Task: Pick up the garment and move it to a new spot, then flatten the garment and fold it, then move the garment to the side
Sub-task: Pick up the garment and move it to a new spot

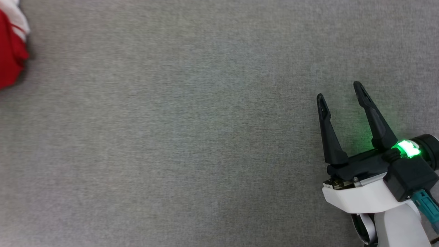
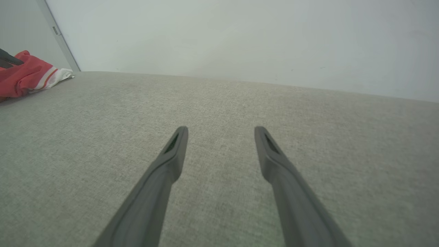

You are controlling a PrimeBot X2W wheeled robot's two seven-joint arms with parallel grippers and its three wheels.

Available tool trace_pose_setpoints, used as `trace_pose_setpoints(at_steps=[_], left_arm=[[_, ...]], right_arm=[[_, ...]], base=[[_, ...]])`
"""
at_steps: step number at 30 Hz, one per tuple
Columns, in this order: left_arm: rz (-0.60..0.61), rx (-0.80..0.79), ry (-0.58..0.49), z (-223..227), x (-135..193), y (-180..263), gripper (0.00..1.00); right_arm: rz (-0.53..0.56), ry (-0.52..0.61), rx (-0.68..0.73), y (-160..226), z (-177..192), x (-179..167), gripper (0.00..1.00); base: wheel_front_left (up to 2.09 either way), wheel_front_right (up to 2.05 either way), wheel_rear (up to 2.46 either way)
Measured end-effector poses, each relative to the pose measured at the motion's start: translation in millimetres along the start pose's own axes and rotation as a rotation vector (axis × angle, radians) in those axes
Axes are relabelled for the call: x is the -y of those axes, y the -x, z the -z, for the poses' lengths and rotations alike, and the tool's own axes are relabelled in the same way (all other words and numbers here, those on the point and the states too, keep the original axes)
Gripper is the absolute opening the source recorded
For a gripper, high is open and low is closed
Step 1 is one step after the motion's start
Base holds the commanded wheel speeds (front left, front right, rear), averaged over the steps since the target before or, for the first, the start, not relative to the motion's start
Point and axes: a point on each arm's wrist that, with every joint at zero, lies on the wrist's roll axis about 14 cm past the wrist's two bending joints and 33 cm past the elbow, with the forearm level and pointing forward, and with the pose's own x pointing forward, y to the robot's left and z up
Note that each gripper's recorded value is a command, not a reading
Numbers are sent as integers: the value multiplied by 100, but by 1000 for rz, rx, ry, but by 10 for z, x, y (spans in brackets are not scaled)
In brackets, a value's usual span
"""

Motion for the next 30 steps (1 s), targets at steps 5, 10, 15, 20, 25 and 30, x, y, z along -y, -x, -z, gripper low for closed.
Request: trace_pose_setpoints(at_steps=[5, 10, 15, 20, 25, 30], left_arm=[[-2, -122, 12, 204, 2, -299, 100], [-21, -192, 17, 353, -20, -496, 100], [-29, -213, 11, 413, -15, -541, 0], [-2, -168, 0, 383, 82, -477, 0], [75, -135, -6, 390, 320, -333, 0], [170, -82, -42, 369, 640, -122, 0]], right_arm=[[27, 6, -25, -2, 125, 120, 100], [44, 11, -36, -6, 187, 195, 100], [46, 14, -37, 2, 180, 204, 100], [43, 14, -27, 23, 99, 181, 100], [41, 21, 8, 55, -96, 153, 100], [51, 31, 49, 131, -334, 152, 100]], base=[[0, 0, 0], [0, 0, 0], [0, 0, 0], [0, 0, 0], [0, 0, 0], [0, 0, 0]])
